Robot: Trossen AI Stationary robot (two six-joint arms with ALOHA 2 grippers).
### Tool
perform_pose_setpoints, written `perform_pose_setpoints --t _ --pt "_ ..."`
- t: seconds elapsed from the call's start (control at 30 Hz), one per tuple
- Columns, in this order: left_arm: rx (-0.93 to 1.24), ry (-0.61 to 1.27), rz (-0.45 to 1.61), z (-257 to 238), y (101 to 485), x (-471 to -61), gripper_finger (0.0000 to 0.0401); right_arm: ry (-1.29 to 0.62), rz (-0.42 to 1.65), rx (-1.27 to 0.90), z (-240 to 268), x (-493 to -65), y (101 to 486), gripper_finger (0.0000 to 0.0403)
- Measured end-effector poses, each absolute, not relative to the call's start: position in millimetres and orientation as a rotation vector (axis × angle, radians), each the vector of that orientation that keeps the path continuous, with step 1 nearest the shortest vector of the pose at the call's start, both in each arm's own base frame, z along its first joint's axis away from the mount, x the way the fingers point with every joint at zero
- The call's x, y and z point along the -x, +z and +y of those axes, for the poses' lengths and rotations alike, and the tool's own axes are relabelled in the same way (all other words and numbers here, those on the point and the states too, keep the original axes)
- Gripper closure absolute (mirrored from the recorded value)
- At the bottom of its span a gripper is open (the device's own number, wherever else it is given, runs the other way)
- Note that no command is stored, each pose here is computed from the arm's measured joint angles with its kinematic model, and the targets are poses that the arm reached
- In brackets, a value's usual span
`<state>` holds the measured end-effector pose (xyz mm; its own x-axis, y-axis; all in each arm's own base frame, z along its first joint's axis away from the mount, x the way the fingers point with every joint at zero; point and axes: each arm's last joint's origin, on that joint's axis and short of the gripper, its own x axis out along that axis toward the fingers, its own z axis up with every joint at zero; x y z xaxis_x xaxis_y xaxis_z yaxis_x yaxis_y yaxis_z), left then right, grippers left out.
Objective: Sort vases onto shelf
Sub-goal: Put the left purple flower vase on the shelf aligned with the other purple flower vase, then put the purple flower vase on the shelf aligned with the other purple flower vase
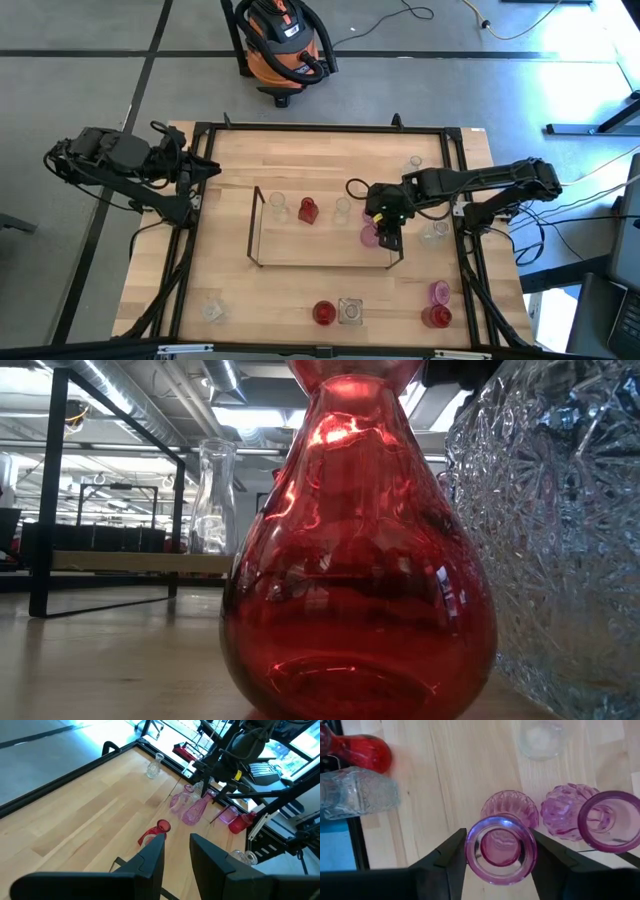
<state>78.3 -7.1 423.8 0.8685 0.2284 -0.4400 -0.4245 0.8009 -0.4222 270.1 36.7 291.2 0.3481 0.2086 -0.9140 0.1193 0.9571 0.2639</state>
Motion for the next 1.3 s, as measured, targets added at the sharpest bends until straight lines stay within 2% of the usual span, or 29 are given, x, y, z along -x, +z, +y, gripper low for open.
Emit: perform_pose_setpoints --t 0.8,1.0,1.3 --pt "0.504 0.354 0.389 -7 424 -78 0.0316 0.003 1.103 -0.434 33 -239 329 0.0217" --pt "0.503 0.355 0.388 -7 424 -78 0.0316 -0.049 1.145 -0.474 31 -221 342 0.0217" --pt "0.494 0.38 0.383 -7 423 -80 0.0316 -0.191 1.15 -0.57 67 -181 337 0.0217"
